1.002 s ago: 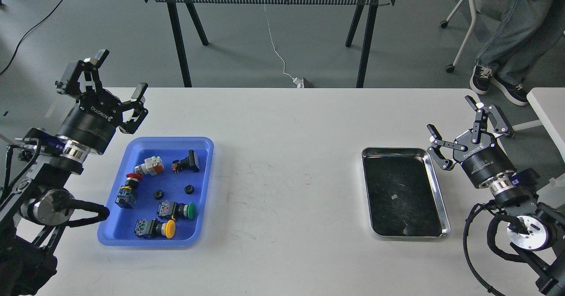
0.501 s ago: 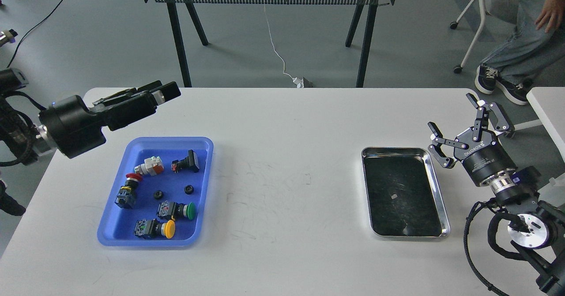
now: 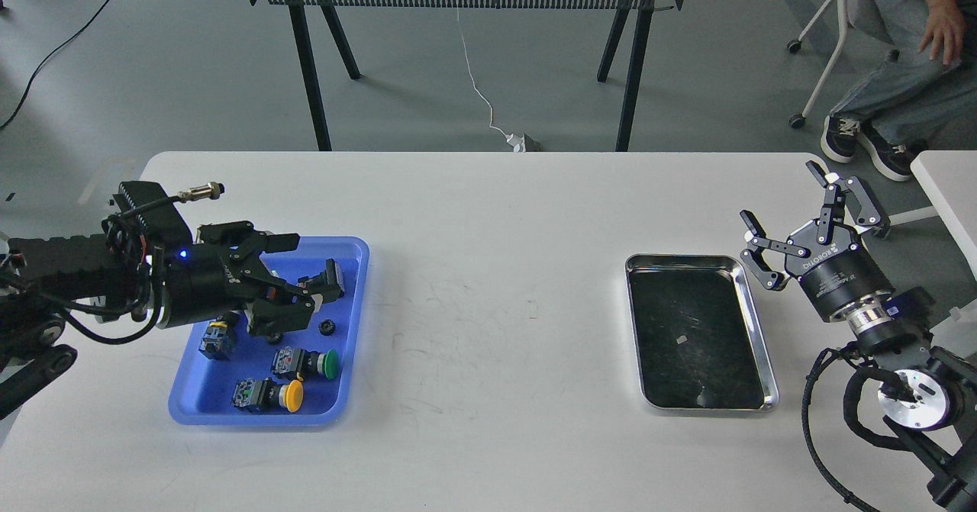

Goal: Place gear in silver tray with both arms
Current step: 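Lower the left gripper into the blue tray and grasp a small black gear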

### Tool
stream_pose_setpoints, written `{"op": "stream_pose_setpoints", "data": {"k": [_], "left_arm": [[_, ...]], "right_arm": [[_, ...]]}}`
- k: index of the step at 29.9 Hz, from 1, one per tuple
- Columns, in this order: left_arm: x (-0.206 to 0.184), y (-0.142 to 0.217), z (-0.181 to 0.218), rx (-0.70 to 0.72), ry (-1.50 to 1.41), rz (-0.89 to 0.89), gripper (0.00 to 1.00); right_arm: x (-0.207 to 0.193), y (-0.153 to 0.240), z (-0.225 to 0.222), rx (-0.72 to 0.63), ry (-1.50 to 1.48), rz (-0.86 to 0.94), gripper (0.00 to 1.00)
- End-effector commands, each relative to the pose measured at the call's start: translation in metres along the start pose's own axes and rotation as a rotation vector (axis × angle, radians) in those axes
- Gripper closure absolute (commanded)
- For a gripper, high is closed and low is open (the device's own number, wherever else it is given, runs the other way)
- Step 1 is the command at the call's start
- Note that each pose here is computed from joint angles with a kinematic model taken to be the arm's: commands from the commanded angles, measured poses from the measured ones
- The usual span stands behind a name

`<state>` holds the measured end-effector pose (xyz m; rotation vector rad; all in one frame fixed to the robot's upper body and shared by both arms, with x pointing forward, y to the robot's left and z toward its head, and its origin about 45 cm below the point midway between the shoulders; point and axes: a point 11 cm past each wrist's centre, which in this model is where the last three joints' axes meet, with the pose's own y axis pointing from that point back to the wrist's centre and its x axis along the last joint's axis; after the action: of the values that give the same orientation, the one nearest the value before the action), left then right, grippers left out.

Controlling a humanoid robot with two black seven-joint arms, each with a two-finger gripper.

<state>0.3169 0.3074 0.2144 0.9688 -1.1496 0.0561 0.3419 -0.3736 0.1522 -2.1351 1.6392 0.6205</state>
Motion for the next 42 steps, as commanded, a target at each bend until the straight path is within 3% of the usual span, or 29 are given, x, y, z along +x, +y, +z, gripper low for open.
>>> {"op": "stream_pose_setpoints", "data": {"k": [1, 7, 42], "left_arm": [[-0.012, -0.011, -0.011, 0.016, 0.012, -0.053, 0.04], [-0.032, -0.020, -0.018, 0.031, 0.054, -0.099, 0.23], [-0.067, -0.059, -0.032, 0.054, 0.095, -0.231, 0.31]], "right_arm": [[0.004, 0.002, -0.001, -0.003, 0.009, 0.012, 0.00], [0.006, 0.003, -0.002, -0.002, 0.011, 0.017, 0.00], [0.009, 0.003, -0.007, 0.003, 0.021, 0.022, 0.00]]}}
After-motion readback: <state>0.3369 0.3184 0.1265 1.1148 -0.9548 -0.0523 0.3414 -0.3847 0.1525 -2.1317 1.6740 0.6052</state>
